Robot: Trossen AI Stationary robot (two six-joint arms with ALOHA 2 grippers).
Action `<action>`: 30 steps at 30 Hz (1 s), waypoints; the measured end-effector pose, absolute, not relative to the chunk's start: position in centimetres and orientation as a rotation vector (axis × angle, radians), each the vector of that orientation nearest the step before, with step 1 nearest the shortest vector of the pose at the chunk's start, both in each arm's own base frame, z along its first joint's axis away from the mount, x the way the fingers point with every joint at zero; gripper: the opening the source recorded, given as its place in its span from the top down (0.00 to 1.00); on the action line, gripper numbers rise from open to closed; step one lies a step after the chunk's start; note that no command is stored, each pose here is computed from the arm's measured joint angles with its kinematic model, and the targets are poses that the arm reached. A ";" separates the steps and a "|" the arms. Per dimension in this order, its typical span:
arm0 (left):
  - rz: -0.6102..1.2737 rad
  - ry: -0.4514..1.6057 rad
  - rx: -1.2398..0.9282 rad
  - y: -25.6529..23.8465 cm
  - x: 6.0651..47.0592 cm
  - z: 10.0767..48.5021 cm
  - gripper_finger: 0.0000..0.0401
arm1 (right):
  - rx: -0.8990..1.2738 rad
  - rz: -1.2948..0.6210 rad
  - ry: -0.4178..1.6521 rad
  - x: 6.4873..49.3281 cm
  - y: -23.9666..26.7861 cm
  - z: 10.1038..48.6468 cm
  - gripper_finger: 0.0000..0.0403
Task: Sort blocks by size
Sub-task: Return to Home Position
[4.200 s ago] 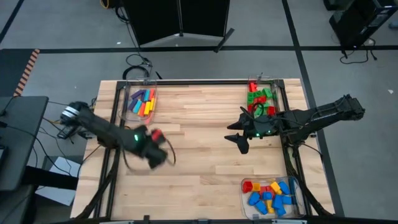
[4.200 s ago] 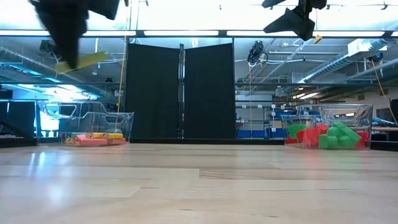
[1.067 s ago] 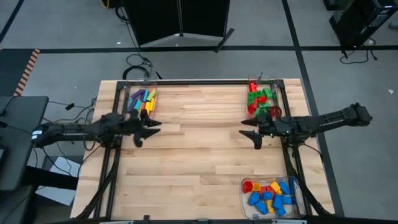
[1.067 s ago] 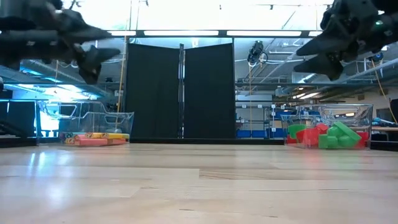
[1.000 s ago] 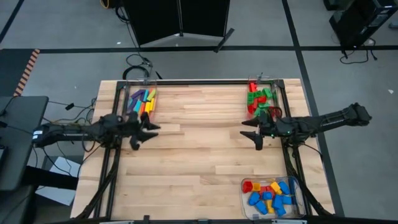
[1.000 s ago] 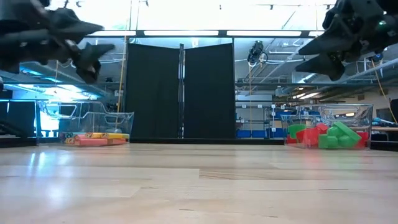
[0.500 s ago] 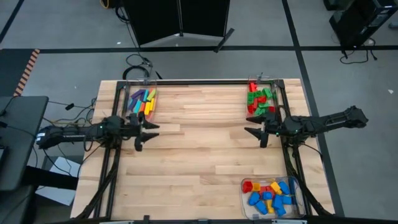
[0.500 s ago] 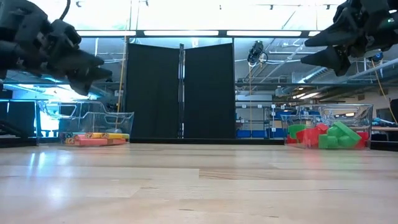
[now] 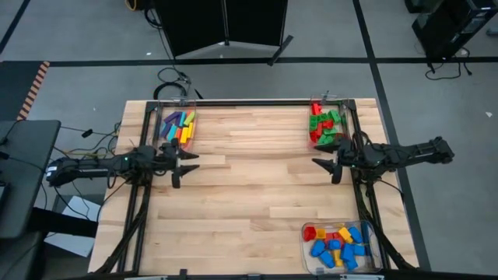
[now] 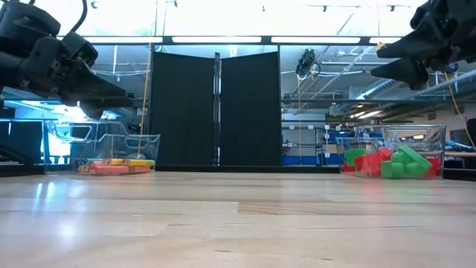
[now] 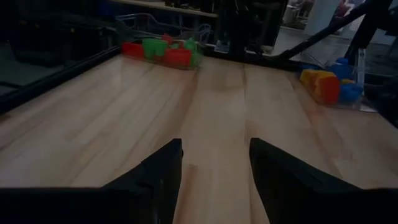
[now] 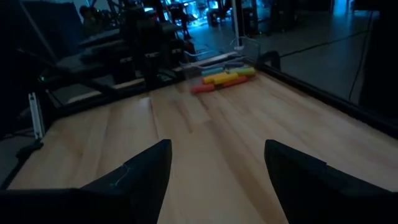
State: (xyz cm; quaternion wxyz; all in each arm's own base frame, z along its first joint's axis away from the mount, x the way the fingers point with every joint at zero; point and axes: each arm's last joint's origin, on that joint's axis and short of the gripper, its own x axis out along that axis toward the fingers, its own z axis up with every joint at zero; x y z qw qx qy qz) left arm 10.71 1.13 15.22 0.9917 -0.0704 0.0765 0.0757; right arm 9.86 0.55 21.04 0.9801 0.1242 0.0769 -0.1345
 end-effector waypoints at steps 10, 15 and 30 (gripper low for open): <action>0.152 0.074 -0.139 1.2 10.8 16.0 0.52 | 0.164 -0.172 0.064 9.2 0.6 18.3 0.34; 0.150 0.051 -0.139 1.1 10.8 16.2 0.52 | 0.088 -0.115 -0.022 9.4 0.8 17.4 0.34; 0.149 0.054 -0.139 1.1 10.8 16.2 0.52 | 0.014 0.019 0.000 9.5 1.0 17.1 0.34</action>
